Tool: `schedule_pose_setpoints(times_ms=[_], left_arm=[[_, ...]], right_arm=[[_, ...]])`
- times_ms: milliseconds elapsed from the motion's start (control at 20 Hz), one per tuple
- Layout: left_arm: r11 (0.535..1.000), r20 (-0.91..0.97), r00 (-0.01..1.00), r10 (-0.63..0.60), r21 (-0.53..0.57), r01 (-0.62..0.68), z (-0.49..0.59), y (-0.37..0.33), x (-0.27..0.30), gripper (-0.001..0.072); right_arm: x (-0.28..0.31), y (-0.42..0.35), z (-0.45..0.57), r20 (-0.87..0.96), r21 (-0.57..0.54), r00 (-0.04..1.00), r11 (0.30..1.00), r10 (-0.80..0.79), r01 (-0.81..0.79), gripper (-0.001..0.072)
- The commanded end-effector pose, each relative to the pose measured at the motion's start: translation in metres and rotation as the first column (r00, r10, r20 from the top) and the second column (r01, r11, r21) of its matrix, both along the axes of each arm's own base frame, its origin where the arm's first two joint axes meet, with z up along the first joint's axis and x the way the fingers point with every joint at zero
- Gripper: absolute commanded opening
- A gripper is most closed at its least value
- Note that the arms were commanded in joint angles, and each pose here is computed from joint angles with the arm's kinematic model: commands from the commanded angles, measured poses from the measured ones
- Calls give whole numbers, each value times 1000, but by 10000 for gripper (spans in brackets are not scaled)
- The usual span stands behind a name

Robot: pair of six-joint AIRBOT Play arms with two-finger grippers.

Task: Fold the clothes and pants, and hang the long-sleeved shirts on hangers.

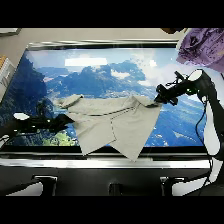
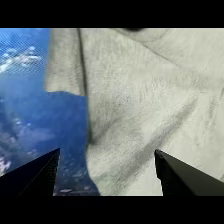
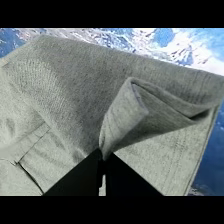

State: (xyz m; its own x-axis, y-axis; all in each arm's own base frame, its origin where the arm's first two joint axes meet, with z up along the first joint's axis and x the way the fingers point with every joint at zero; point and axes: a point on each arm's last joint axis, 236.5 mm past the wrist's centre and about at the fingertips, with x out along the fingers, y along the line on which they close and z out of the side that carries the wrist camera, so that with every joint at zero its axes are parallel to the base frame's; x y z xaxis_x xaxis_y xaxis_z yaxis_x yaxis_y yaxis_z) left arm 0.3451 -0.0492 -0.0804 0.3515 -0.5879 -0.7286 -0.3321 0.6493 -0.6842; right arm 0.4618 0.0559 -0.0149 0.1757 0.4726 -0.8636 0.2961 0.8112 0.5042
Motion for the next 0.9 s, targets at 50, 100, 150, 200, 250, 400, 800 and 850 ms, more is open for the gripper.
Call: schedule_pose_setpoints(times_ms=[50,100,150,200,250,400,800,850], left_arm=[[1000,6,1000,19,15,-19,-23,-24,13,668],[999,6,1000,20,32,-20,-29,-25,15,668],[999,-2,1000,27,38,-27,-34,-28,16,655],[999,-3,1000,29,33,-29,-35,-30,17,479],[999,5,999,36,20,-36,-30,-31,22,141],[1000,120,993,-10,-24,13,18,-30,49,19],[990,755,655,-1,92,-105,361,33,120,17],[985,817,577,-7,105,-136,412,36,107,17]], right_arm=[[-3,1,3,-1,1,1000,1000,8,-8,34],[-3,1,4,-1,1,1000,1000,9,-9,34],[-3,1,4,0,1,1000,1000,8,-8,34],[-3,1,4,-2,2,1000,1000,9,-9,34],[-4,2,5,-5,4,1000,1000,11,-11,34],[2,5,23,67,12,997,1000,27,-28,33],[12,-3,279,758,-89,652,994,26,65,33],[-9,-3,320,818,-94,574,992,28,86,33]])
